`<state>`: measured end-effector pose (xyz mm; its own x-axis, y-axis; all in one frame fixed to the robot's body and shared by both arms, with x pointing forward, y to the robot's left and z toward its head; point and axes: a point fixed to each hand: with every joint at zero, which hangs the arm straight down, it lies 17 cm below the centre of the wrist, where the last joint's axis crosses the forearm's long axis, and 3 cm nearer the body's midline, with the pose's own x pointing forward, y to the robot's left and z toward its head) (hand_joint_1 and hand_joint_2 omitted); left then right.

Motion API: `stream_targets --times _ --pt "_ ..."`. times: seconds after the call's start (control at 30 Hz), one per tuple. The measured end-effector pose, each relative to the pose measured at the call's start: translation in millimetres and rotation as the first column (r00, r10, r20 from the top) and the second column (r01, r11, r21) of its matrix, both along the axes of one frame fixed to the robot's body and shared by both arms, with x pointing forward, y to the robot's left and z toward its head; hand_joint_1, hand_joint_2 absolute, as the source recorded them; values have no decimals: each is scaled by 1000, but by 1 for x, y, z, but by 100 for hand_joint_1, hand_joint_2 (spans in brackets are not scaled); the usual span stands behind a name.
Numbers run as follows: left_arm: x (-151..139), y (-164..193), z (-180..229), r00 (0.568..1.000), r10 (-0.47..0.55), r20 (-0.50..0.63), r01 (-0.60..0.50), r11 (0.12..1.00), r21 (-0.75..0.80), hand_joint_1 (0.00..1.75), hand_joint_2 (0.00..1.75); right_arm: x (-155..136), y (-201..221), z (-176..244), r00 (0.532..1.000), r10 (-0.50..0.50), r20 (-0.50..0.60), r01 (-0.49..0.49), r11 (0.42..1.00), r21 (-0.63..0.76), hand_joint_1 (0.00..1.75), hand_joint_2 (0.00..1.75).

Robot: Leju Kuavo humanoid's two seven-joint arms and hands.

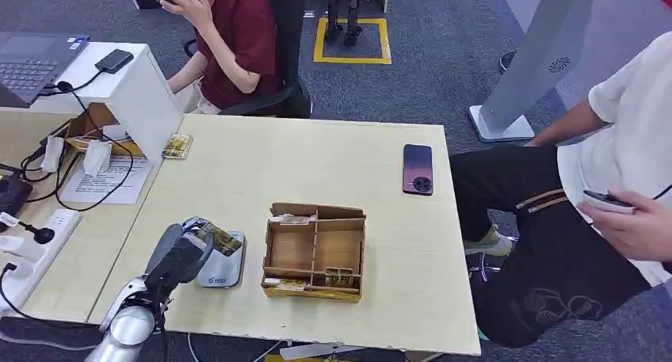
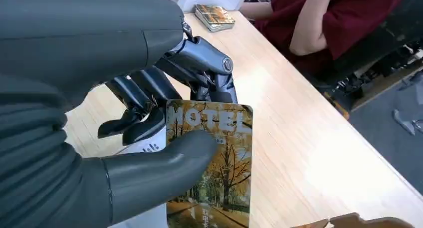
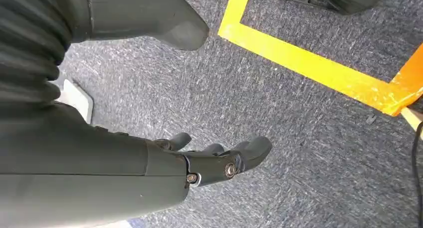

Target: Pass the card to the sensor for recognition and then transmit it.

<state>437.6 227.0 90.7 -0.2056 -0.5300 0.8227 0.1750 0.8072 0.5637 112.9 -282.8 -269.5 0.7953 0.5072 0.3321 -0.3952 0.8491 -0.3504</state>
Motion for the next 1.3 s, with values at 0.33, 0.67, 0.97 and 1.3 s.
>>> stream_targets --times 0.33,0.67,0.97,1.3 --pt "4 -7 -23 998 8 -55 -7 1000 15 175 175 1 2 0 1000 11 1 -11 1000 0 0 175" --pt "11 -3 -37 997 52 -63 -48 996 70 175 175 1 2 0 1000 18 1 -18 1000 -1 0 175" --pt "13 2 -48 994 88 -69 -79 989 125 175 175 1 2 0 1000 25 0 -25 1000 -1 0 175" --pt "15 5 -59 990 117 -75 -101 977 189 175 175 2 3 0 999 34 -1 -34 999 1 0 175"
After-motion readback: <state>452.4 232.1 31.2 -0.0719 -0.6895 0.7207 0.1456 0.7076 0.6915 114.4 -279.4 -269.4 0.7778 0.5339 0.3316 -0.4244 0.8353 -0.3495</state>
